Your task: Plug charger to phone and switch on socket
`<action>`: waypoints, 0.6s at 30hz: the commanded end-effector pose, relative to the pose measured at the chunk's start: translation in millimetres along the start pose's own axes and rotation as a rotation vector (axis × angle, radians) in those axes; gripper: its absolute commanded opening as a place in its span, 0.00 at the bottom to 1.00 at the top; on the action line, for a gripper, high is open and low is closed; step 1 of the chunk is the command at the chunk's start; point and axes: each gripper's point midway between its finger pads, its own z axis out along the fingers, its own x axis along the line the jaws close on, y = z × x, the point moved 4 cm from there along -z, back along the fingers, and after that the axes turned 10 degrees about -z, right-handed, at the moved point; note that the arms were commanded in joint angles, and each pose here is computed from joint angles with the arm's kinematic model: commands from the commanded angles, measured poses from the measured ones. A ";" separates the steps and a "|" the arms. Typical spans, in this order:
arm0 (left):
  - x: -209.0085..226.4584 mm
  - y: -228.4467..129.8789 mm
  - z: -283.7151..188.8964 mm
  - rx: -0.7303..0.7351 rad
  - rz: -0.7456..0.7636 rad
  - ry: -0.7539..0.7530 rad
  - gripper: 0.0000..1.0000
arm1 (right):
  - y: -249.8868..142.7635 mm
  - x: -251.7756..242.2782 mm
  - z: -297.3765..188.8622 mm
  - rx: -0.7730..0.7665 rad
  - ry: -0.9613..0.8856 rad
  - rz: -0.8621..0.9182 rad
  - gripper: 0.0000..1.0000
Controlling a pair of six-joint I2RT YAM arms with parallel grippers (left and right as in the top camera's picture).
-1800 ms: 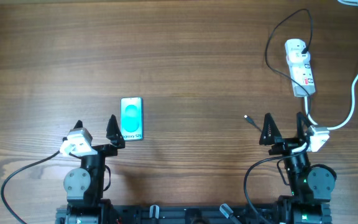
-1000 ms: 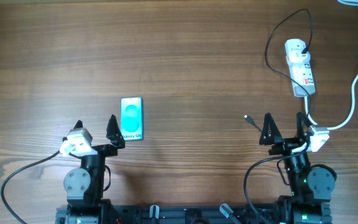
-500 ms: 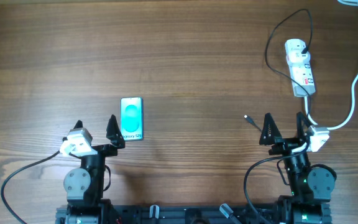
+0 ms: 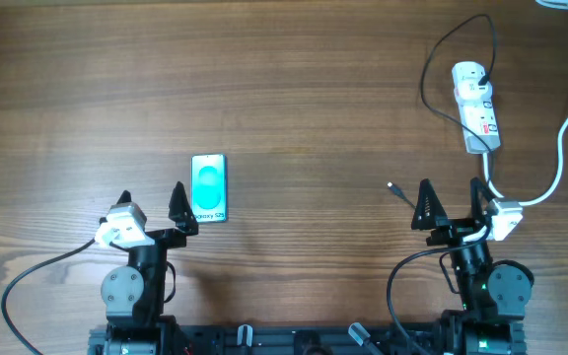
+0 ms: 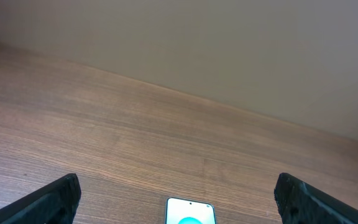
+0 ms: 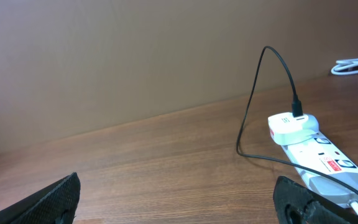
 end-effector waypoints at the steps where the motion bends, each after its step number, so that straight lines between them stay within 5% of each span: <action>1: 0.9 -1.7 0.3 0.000 0.020 -0.004 1.00 | 0.4 -0.8 0.1 -0.004 -0.008 -0.015 1.00; 6: -14.6 0.2 -1.6 0.020 0.015 -0.105 1.00 | 0.4 -0.8 0.1 -0.004 -0.008 -0.015 1.00; 9: -27.5 27.1 -7.7 -0.030 -0.026 -0.131 1.00 | 0.4 -0.8 0.1 -0.004 -0.008 -0.015 1.00; 18: -87.9 107.4 27.5 0.169 -0.030 -0.174 1.00 | 0.4 -0.8 0.1 -0.004 -0.008 -0.015 1.00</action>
